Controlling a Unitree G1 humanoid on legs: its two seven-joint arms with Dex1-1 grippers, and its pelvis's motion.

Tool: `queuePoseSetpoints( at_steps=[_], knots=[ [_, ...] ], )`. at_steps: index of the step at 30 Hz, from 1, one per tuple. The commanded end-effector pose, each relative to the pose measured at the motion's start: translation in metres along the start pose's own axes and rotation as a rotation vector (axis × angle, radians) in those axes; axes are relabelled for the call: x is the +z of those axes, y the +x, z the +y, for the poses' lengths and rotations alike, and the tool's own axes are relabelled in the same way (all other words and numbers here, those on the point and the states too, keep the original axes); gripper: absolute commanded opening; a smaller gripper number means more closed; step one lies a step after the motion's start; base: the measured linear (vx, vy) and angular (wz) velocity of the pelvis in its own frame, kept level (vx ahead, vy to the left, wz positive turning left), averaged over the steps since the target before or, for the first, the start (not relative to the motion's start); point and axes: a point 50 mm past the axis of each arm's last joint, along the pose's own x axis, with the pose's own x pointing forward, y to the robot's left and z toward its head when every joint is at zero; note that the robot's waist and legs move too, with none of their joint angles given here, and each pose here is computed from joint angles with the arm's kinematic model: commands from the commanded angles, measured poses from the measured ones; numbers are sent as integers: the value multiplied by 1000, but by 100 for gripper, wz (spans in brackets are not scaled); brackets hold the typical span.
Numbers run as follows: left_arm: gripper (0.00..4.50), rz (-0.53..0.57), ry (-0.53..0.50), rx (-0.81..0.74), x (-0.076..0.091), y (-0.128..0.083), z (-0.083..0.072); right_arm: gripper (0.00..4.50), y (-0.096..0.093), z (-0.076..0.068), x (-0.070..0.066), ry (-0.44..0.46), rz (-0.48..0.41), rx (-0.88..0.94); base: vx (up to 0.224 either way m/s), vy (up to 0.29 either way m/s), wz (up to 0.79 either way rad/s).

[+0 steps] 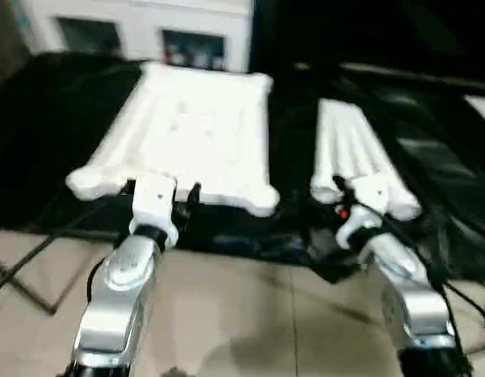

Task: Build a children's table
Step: Move to table

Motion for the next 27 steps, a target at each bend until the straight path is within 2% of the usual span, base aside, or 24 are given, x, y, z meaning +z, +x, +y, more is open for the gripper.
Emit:
queuePoseSetpoints(
  at_steps=[1, 9, 12, 16, 21, 24, 26, 27],
  knots=[
    [318, 12, 5, 5, -2, 0, 0, 450, 2, 0, 5, 12, -7, 10, 45, 12, 43],
    [318, 20, -4, -16, -3, 1, -1, 450, 2, 1, 10, 5, -5, 15, 116, 4, 8],
    [318, 30, -6, -33, -5, 1, -2, 450, 1, 0, 9, 36, 2, 5, 211, -31, -4],
    [318, 34, -6, -56, -7, 1, -3, 450, -1, 1, 14, 12, -5, -4, 160, -144, -76],
    [318, 33, 7, -101, -7, 1, -4, 450, -1, -1, 18, 7, -6, -8, 82, -48, -10],
    [318, 46, 49, -141, -11, 2, -1, 450, 0, 0, 22, 0, -12, 19, 81, 30, -10],
    [335, 51, 55, -146, -12, 3, 1, 450, 0, 0, 23, -2, -13, 32, 94, 71, 0],
    [345, 52, 74, -214, -10, 5, 7, 450, 1, 3, 26, -12, -9, 113, 82, 65, 7]
  ],
)
